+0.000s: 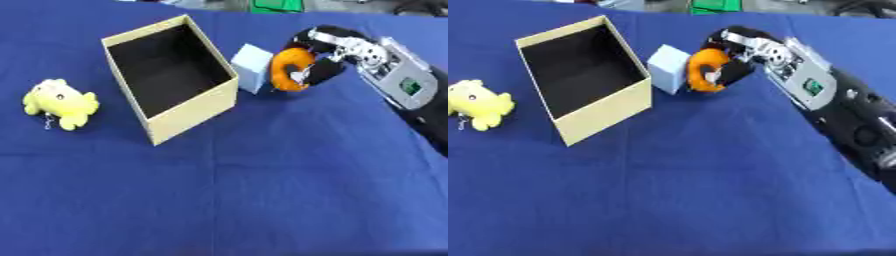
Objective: Pick up objects on the table and place them in the box.
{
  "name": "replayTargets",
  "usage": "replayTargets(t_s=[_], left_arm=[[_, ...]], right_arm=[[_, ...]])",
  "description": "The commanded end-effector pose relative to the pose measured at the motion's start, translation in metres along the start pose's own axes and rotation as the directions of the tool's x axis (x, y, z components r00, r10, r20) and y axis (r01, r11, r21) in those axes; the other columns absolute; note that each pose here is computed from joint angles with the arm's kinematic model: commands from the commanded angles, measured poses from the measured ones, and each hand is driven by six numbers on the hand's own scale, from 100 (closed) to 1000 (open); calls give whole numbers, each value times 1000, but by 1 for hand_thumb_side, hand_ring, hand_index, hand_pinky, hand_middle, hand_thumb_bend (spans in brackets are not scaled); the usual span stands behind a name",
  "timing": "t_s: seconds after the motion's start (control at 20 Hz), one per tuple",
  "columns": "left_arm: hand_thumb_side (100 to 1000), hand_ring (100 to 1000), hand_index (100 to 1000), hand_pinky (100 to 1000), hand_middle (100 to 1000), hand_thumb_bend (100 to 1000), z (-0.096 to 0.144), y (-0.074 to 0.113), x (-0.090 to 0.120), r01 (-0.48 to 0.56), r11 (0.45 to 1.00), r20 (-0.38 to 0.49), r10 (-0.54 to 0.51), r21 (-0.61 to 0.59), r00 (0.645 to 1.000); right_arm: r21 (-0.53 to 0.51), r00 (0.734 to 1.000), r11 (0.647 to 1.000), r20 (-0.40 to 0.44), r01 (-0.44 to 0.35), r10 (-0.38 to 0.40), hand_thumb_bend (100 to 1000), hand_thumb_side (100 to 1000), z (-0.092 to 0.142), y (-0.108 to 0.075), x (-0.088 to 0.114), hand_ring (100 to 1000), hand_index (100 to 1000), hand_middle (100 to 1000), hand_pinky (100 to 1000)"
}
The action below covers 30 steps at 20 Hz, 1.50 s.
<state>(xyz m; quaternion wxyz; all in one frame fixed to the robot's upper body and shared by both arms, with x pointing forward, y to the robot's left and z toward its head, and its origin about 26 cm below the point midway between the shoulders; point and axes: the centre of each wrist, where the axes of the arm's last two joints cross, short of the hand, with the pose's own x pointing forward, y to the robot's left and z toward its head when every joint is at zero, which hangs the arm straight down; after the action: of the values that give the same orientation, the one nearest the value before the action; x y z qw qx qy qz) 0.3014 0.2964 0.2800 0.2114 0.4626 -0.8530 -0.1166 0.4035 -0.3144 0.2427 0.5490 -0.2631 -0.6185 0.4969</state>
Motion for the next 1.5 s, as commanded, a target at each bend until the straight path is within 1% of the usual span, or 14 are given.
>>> replayTargets(t_s=[0.05, 0.25, 0.45, 0.65, 0.8, 1.1, 1.25, 1.5], left_arm=[[1000, 842, 831, 604, 731, 589, -8, 8, 4, 9, 1000, 36, -9, 22, 999], [1000, 841, 831, 604, 730, 589, -8, 8, 3, 10, 1000, 36, -10, 21, 999], [1000, 840, 831, 603, 729, 588, -7, 8, 3, 10, 1000, 34, -11, 17, 999], [1000, 838, 830, 602, 727, 587, -6, 8, 3, 10, 1000, 33, -10, 14, 999], [1000, 837, 830, 602, 726, 585, -6, 7, 3, 6, 1000, 36, -7, 12, 999], [1000, 837, 829, 601, 726, 586, -8, 6, 5, -6, 1000, 42, 6, 9, 999], [1000, 836, 829, 601, 726, 587, -8, 6, 6, -11, 1000, 45, 10, 10, 999], [1000, 836, 829, 599, 726, 588, -10, 5, 8, -22, 1000, 50, 21, 15, 999]], right_arm=[[-74, 999, 996, 20, -48, 49, 100, 100, 17, -31, 10, 785, 731, 658, 717], [-119, 996, 991, 63, -58, 66, 100, 100, 30, -48, 25, 785, 730, 652, 720], [-174, 990, 984, 125, -44, 66, 100, 100, 41, -63, 46, 786, 736, 656, 724], [-199, 981, 979, 184, -29, 66, 100, 100, 44, -74, 66, 786, 739, 658, 726], [-194, 974, 981, 217, -19, 62, 100, 100, 39, -77, 79, 787, 742, 660, 728], [-160, 955, 987, 293, 13, 35, 100, 100, 11, -79, 111, 789, 745, 660, 731], [-134, 948, 991, 318, 22, 22, 100, 100, -5, -75, 124, 791, 748, 662, 732], [-83, 941, 996, 339, 26, 3, 100, 102, -26, -64, 135, 792, 750, 661, 733]])
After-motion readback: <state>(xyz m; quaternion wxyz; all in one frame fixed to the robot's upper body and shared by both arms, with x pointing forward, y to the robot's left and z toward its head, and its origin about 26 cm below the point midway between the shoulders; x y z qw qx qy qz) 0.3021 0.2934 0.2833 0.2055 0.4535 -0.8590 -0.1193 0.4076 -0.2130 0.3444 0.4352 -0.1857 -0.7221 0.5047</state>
